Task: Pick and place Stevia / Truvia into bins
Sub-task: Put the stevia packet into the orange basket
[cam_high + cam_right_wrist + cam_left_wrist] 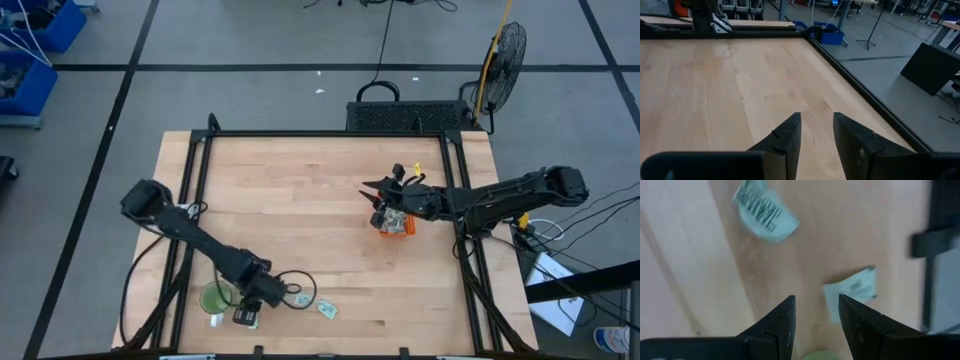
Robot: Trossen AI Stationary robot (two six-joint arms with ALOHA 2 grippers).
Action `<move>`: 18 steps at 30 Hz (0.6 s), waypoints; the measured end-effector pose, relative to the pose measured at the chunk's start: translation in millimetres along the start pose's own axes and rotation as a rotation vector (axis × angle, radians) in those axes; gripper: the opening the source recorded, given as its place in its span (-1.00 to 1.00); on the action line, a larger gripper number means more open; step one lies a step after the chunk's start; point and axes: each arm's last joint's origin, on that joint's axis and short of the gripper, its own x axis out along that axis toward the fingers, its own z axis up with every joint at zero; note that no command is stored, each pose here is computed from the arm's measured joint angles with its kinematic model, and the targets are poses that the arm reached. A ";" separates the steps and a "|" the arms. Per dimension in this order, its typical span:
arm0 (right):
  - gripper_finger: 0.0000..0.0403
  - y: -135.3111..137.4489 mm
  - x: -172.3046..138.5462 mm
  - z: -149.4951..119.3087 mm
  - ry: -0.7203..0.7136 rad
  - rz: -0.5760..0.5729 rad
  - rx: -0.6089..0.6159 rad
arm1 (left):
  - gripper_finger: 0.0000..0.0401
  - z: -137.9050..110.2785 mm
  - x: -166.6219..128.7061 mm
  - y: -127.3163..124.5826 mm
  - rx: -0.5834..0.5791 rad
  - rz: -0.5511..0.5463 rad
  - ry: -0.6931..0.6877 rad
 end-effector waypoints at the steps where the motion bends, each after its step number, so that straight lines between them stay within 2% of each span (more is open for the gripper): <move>1: -0.46 0.0 0.0 -0.1 0.001 0.000 -0.001 | -0.23 3.0 2.8 -1.1 -0.004 0.017 0.030; 7: -0.46 0.0 0.0 -0.2 0.002 0.000 -0.001 | -0.23 19.0 20.0 -16.7 0.012 -0.005 0.085; 12: -0.46 0.3 -0.2 -0.2 0.002 0.002 -0.001 | -0.23 15.0 32.2 -22.2 -0.031 0.016 0.131; 18: -0.46 0.3 -0.2 0.1 -0.002 0.002 0.001 | -0.23 9.4 38.2 -24.8 -0.012 0.074 0.156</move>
